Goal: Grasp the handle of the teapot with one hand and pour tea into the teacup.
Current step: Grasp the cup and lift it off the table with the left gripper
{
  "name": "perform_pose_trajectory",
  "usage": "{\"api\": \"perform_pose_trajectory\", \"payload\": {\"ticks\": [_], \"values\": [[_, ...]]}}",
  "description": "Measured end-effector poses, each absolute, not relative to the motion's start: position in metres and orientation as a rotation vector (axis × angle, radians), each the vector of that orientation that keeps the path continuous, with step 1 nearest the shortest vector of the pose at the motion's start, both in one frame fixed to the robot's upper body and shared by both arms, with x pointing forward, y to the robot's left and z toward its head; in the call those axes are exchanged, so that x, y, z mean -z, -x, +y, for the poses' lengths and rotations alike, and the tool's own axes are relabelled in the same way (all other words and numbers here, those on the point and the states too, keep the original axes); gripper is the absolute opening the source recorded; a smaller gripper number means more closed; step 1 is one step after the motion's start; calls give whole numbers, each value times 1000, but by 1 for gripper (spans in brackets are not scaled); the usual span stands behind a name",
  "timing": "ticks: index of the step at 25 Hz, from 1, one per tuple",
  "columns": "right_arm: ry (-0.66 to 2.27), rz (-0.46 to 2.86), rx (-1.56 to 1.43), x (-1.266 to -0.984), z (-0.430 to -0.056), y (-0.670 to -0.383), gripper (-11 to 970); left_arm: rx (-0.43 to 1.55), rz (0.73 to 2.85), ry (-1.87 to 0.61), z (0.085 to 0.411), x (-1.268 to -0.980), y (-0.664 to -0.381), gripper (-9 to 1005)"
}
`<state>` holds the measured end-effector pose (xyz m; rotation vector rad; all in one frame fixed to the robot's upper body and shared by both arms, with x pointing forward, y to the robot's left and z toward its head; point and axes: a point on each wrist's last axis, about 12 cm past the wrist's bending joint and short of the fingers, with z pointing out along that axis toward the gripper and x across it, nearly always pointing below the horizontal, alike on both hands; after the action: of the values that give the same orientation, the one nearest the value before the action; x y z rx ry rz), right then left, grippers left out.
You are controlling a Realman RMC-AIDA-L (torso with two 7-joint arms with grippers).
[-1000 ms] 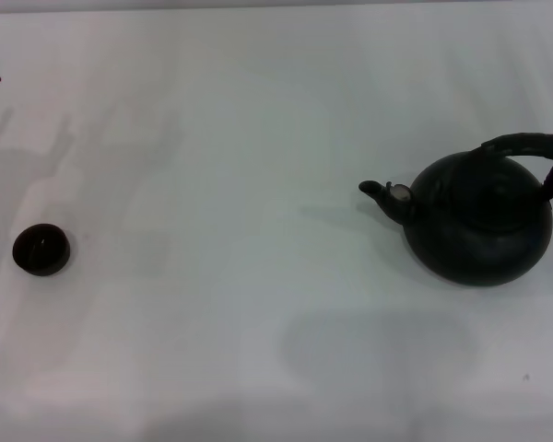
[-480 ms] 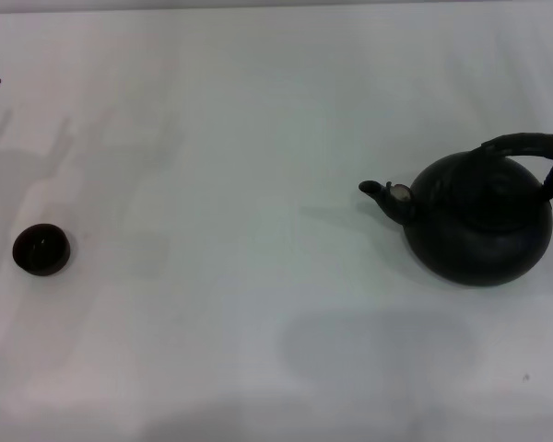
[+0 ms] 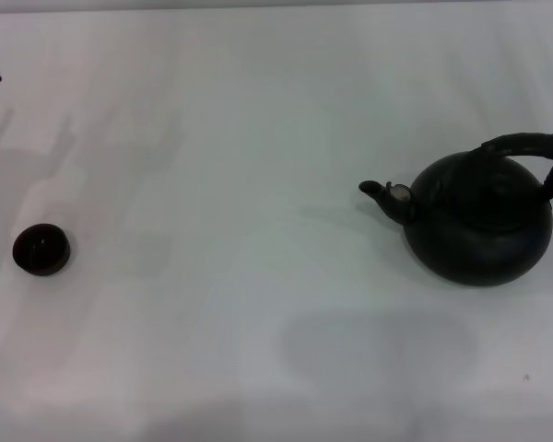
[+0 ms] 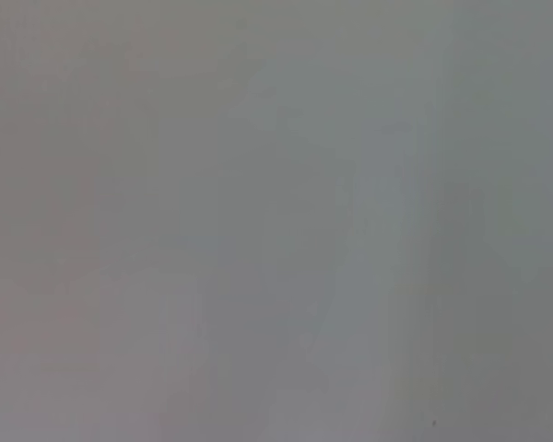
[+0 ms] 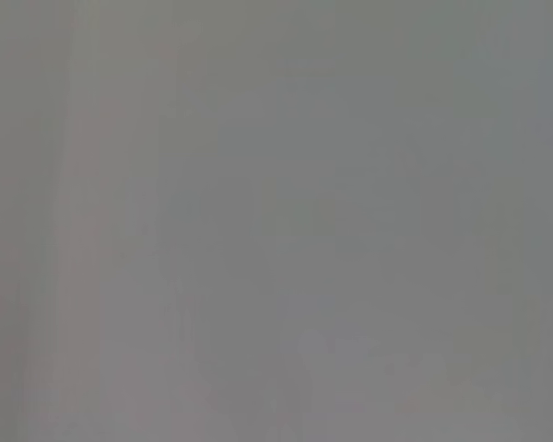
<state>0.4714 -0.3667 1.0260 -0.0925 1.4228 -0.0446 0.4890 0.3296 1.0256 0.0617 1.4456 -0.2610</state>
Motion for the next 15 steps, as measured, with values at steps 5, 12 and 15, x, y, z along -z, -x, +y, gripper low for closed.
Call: {"api": "perform_pose_trajectory", "payload": {"ticks": [5, 12, 15], "values": [[92, 1423, 45, -1026, -367, -471, 870, 262, 1444, -64, 329, -1026, -490, 862], [93, 1422, 44, -1026, -367, -472, 870, 262, 1446, -63, 329, -1026, -490, 862], [93, 1423, 44, -1026, -366, -472, 870, 261, 1448, -62, 329, -1026, -490, 861]]}}
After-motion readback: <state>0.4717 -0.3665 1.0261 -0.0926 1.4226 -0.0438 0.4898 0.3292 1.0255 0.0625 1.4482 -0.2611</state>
